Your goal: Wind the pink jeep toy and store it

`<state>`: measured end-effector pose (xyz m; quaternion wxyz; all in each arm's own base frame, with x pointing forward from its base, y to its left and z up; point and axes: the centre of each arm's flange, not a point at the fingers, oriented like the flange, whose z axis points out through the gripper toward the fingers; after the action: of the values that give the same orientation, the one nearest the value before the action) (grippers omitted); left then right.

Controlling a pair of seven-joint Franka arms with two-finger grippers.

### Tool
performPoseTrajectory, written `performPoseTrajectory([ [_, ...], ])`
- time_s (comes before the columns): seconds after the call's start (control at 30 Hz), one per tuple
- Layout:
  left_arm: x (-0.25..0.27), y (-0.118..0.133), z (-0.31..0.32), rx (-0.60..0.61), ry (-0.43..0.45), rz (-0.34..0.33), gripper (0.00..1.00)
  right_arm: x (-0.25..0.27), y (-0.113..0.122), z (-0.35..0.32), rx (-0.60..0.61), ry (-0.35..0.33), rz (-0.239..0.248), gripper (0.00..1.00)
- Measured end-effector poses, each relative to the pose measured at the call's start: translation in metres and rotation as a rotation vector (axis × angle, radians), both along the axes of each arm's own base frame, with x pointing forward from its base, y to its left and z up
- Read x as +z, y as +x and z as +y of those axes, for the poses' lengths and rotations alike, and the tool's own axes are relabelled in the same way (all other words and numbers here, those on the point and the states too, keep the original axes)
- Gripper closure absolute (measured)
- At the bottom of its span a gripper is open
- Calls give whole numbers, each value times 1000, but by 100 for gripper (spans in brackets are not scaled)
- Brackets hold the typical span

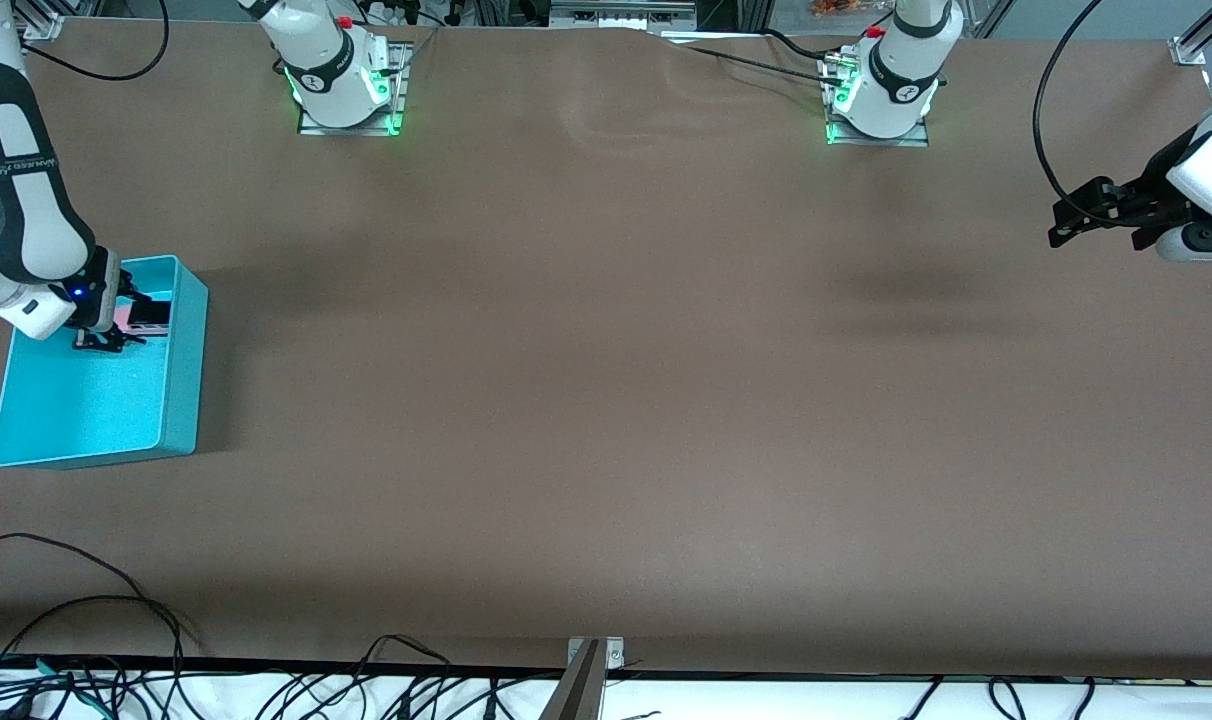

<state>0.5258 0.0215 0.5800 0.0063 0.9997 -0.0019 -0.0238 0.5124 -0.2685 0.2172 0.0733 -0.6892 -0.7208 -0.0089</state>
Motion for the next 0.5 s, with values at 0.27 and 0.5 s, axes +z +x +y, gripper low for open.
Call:
performPoseTrajectory([
  [0.27,0,0,0,1,0,0,0,57,26,23,9,-7,-107,0],
  [0.5,0,0,1,1,0,0,0,134,36,62,-113,9,-168,0],
])
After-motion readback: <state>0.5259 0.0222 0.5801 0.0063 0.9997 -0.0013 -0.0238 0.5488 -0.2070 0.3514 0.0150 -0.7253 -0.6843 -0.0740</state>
